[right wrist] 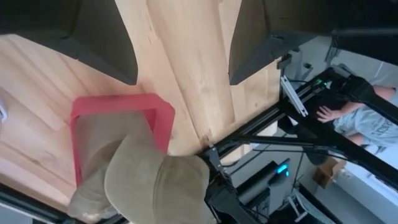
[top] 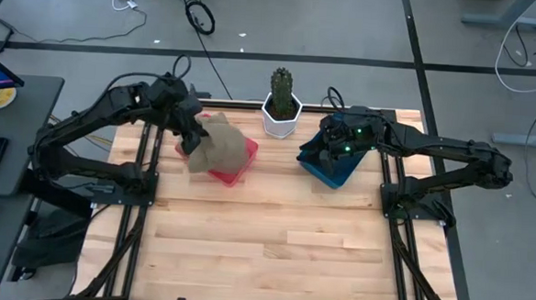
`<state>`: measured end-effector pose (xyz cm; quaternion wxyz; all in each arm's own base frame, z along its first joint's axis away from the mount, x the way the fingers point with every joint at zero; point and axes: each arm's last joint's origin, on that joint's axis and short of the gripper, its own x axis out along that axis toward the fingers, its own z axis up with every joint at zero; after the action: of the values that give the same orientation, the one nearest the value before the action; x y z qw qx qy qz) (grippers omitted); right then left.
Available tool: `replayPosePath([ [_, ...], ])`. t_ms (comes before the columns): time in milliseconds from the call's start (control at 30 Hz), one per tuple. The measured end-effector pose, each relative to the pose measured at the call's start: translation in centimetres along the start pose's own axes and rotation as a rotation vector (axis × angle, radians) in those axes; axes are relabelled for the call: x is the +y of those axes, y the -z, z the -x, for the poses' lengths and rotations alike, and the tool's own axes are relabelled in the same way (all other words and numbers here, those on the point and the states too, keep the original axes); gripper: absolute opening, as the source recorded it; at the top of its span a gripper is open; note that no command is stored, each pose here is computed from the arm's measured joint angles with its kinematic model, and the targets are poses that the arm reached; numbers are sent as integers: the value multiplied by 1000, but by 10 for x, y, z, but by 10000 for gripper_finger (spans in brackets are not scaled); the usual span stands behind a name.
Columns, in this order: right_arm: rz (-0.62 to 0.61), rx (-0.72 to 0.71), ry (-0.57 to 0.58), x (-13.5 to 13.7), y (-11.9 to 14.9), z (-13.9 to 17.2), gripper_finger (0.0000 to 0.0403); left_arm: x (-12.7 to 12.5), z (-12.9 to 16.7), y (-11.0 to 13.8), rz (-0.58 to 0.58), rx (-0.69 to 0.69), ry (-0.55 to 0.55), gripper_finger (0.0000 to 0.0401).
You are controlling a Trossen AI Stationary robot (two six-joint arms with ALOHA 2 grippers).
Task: Pick & Place hat
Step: Put the brown cap into the red bin
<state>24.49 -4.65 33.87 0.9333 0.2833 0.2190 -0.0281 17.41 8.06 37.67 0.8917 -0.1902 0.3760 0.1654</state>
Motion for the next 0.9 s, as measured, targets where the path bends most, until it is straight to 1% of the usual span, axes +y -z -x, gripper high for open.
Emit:
replayPosePath([
  [233,8,-41,-17,2,-4,0,256,-3,7,-4,-2,-16,31,2],
  [267,8,-46,-12,2,-4,0,256,-4,7,-4,11,-18,47,2],
  [333,-3,-50,-6,1,-4,-1,256,-10,7,-8,13,-50,129,2],
  [433,-17,-49,-6,1,-4,-1,256,-25,18,-20,-39,-154,239,2],
  [633,-6,-36,-23,6,-2,-5,256,-53,60,-49,-173,-459,401,2],
  [700,7,-44,-36,8,-2,-7,256,-59,72,-54,-219,-533,431,2],
  [833,49,-147,-107,18,-11,-6,256,-63,87,-59,-239,-598,452,2],
  [900,77,-236,-161,24,-19,-4,257,-65,90,-61,-251,-633,470,2],
])
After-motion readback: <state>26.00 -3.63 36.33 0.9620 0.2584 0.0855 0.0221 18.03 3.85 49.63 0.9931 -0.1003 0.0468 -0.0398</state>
